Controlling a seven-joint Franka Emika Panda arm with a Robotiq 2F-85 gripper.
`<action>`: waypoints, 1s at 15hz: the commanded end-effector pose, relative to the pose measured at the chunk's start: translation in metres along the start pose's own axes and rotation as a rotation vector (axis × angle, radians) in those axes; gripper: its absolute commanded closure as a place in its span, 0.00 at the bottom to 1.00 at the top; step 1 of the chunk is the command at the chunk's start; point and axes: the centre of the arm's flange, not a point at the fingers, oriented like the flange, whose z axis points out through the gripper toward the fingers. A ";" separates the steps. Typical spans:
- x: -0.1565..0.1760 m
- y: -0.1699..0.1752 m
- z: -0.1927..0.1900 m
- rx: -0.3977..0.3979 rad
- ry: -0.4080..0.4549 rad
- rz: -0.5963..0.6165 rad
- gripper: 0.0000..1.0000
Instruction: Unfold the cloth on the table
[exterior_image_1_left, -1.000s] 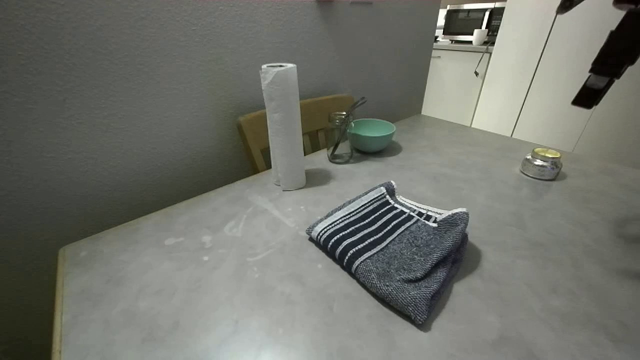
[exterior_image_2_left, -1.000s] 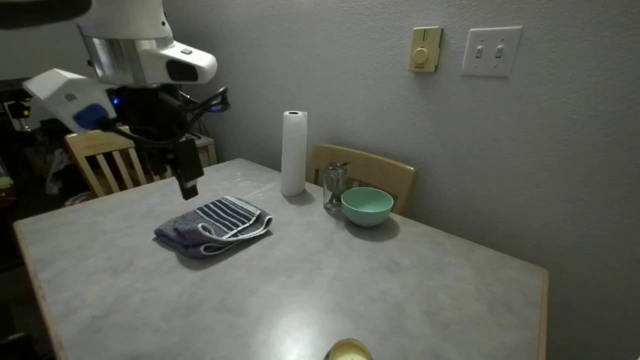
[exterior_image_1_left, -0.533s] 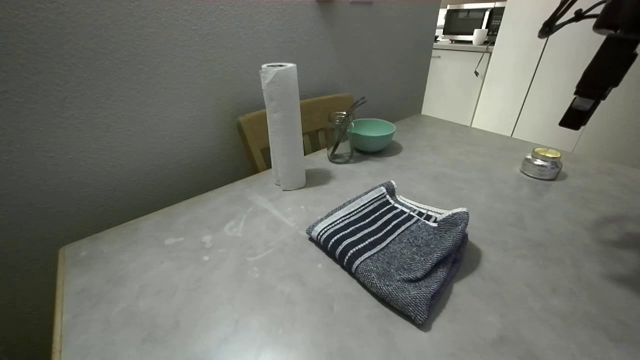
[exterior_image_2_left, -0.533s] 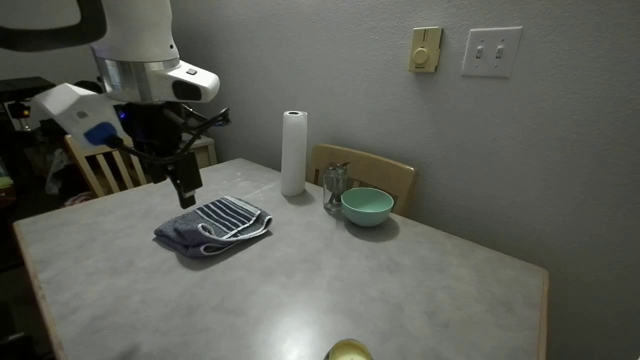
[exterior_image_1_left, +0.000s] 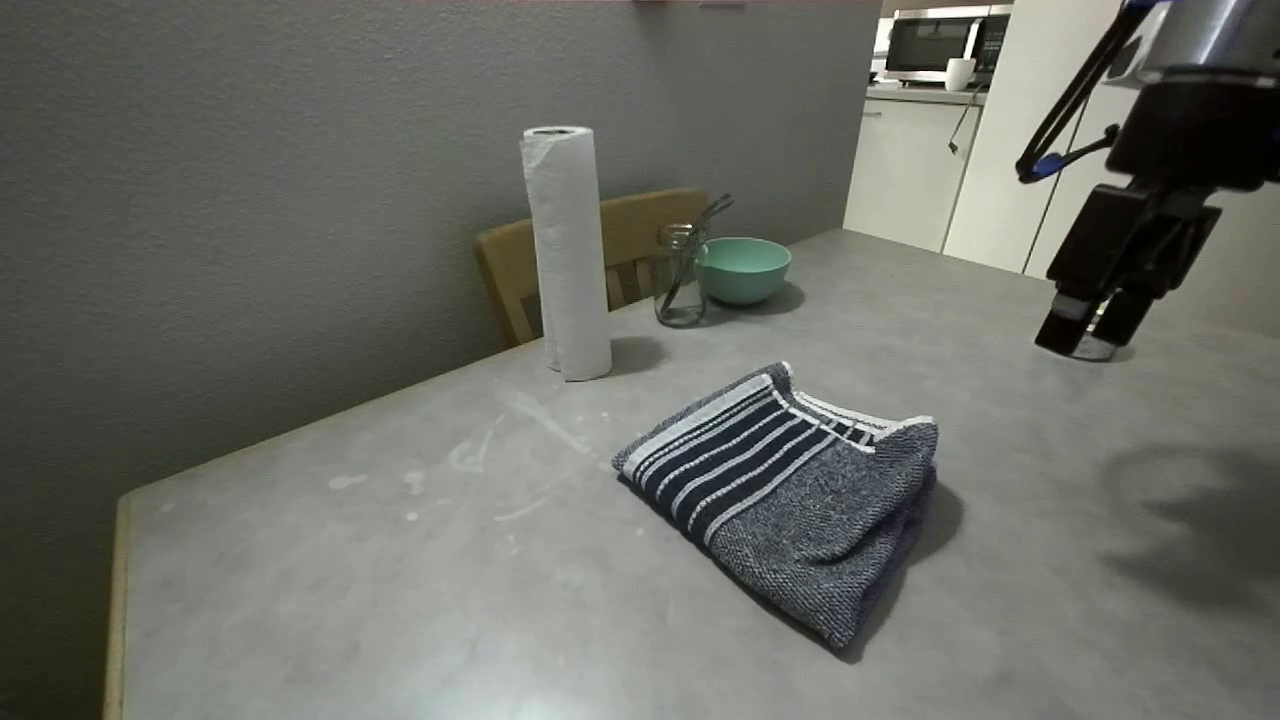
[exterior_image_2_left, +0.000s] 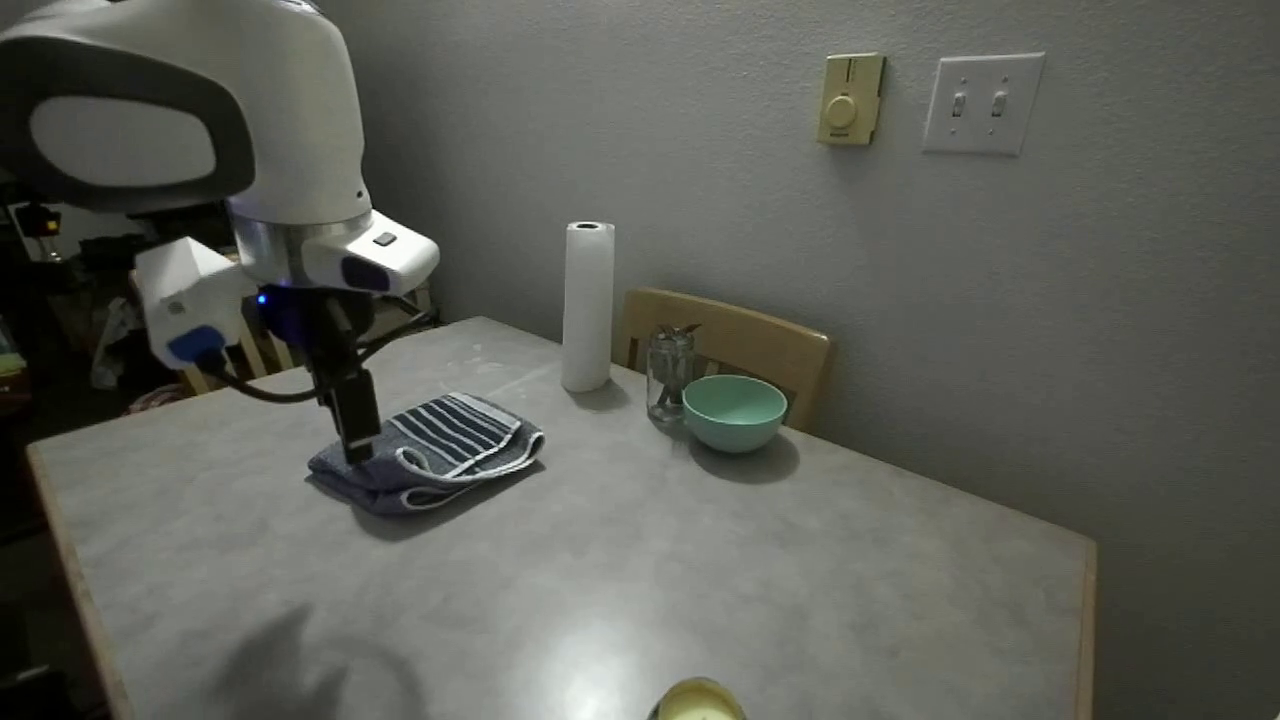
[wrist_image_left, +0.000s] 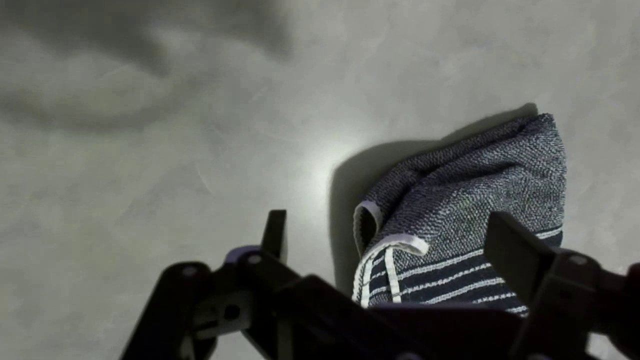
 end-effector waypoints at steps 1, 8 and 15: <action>0.021 -0.018 0.043 0.030 -0.033 0.037 0.00; 0.026 -0.046 0.068 0.054 -0.095 0.019 0.00; 0.028 -0.042 0.079 0.082 -0.044 -0.030 0.00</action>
